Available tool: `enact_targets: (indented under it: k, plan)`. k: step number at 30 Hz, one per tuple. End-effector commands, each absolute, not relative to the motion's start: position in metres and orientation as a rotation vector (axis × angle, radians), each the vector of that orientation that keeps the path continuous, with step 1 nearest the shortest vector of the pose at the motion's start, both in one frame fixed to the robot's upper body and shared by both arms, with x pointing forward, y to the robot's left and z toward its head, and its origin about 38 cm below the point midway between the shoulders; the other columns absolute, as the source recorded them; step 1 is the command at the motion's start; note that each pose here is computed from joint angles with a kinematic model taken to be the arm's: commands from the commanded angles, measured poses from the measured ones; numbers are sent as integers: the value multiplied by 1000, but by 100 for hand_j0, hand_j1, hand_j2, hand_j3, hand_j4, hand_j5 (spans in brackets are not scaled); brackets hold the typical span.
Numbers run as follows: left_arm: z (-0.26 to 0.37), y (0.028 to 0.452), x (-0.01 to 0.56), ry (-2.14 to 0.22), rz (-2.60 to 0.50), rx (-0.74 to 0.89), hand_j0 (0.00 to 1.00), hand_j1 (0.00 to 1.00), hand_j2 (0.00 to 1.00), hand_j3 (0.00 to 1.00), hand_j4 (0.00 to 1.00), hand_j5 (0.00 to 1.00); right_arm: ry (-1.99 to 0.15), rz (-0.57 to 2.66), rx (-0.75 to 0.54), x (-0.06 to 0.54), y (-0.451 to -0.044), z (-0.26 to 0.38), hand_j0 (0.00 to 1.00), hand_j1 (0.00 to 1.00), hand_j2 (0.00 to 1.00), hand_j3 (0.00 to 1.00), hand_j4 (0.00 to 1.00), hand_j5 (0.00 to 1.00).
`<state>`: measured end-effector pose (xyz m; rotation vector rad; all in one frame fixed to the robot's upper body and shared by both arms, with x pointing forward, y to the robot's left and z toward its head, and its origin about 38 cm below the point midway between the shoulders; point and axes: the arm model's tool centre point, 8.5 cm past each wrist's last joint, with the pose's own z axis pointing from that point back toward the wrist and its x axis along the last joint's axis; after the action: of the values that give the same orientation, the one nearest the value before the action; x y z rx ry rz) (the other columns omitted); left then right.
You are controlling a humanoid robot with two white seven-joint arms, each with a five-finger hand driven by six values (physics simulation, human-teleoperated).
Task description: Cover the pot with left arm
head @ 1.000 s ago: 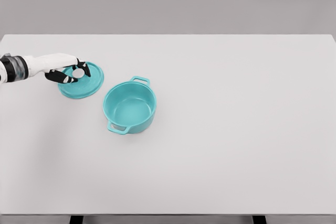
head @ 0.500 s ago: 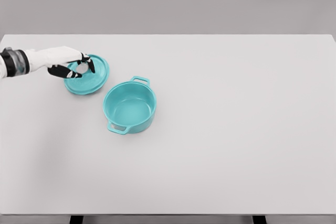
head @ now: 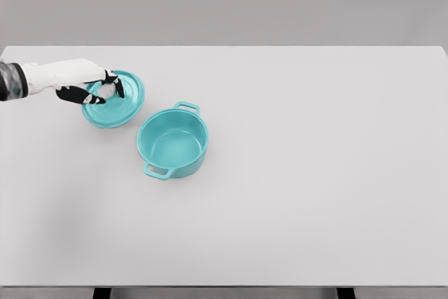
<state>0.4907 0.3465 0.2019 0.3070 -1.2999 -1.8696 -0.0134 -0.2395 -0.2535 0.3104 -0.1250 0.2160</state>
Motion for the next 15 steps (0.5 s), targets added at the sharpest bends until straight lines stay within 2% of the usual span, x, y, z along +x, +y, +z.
enact_targets:
  k: [1, 15]
  plan:
    - [208, 347, 486, -1318, -1874, 296, 56, 56, 56, 56, 56, 56, -127, 217, 311, -13, -239, -254, 100, 100, 100, 100, 100, 100]
    - [236, 341, 459, -1387, -1930, 239, 56, 56, 56, 56, 56, 56, -125, 216, 311, -13, -239, -253, 100, 100, 100, 100, 100, 100]
